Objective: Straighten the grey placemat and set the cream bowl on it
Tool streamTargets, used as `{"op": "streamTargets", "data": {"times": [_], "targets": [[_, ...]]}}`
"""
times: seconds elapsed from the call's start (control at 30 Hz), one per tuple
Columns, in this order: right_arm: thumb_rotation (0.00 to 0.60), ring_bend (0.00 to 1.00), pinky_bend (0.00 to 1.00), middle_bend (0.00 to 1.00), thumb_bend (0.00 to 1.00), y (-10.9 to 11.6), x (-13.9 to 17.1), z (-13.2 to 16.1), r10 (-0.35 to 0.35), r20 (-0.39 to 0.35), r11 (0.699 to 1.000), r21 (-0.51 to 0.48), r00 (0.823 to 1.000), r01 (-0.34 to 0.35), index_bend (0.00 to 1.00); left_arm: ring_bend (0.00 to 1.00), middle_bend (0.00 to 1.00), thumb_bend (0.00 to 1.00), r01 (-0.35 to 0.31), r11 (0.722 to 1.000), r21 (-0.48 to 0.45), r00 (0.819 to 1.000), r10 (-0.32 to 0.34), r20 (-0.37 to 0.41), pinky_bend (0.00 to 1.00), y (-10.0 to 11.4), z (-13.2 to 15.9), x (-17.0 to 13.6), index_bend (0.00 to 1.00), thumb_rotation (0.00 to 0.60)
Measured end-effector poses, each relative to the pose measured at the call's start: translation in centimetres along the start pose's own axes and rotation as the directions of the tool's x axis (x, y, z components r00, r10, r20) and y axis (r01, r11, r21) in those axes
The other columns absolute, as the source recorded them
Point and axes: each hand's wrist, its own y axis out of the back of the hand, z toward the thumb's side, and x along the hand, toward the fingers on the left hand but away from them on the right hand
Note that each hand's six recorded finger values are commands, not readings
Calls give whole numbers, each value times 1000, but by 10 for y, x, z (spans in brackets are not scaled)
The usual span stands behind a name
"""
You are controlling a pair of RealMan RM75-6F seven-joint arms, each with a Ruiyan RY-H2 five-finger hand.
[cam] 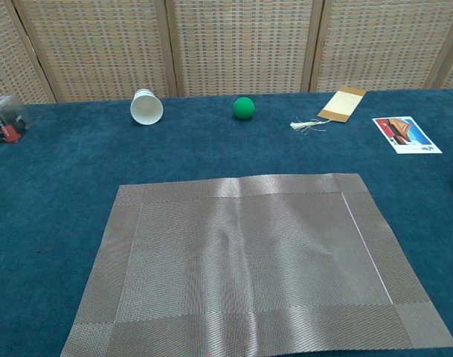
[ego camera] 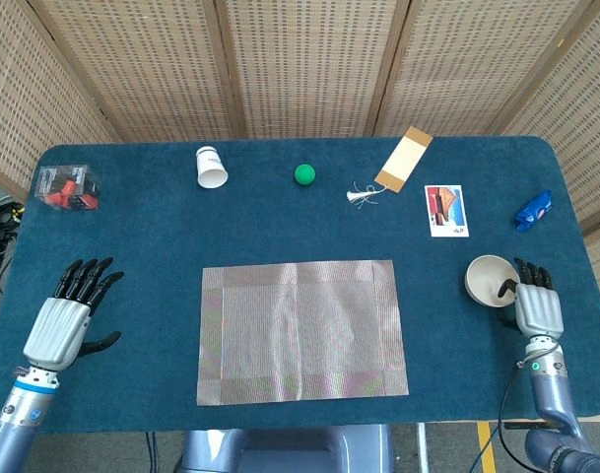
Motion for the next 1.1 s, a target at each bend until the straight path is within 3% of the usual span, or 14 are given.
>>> {"op": "streamTargets", "data": {"times": [0.13, 0.43, 0.83, 1.1], "targets": [[600, 0, 0, 133, 516, -4, -2, 0, 4, 1, 1000, -4, 1000, -4, 546, 0, 0, 109, 7, 1000, -1, 1000, -7, 0, 0, -2, 0, 1, 149, 600], [600, 0, 54, 234, 519, -3, -5, 5, -55, -23, 998, -8, 998, 55, 730, 0, 0, 109, 1, 1000, -7, 1000, -1, -1, 0, -1, -1, 1, 169, 600], [600, 0, 64, 242, 516, 3, 1, 21, -96, -79, 995, -30, 992, 94, 735, 0, 0, 109, -9, 1000, -12, 1000, 9, -2, 0, 3, -2, 1, 169, 600], [600, 0, 78, 242, 516, 9, 13, 64, -119, -193, 993, -46, 974, 112, 737, 0, 0, 109, -19, 1000, -23, 1000, 19, -2, 0, 8, -2, 0, 169, 600]]}}
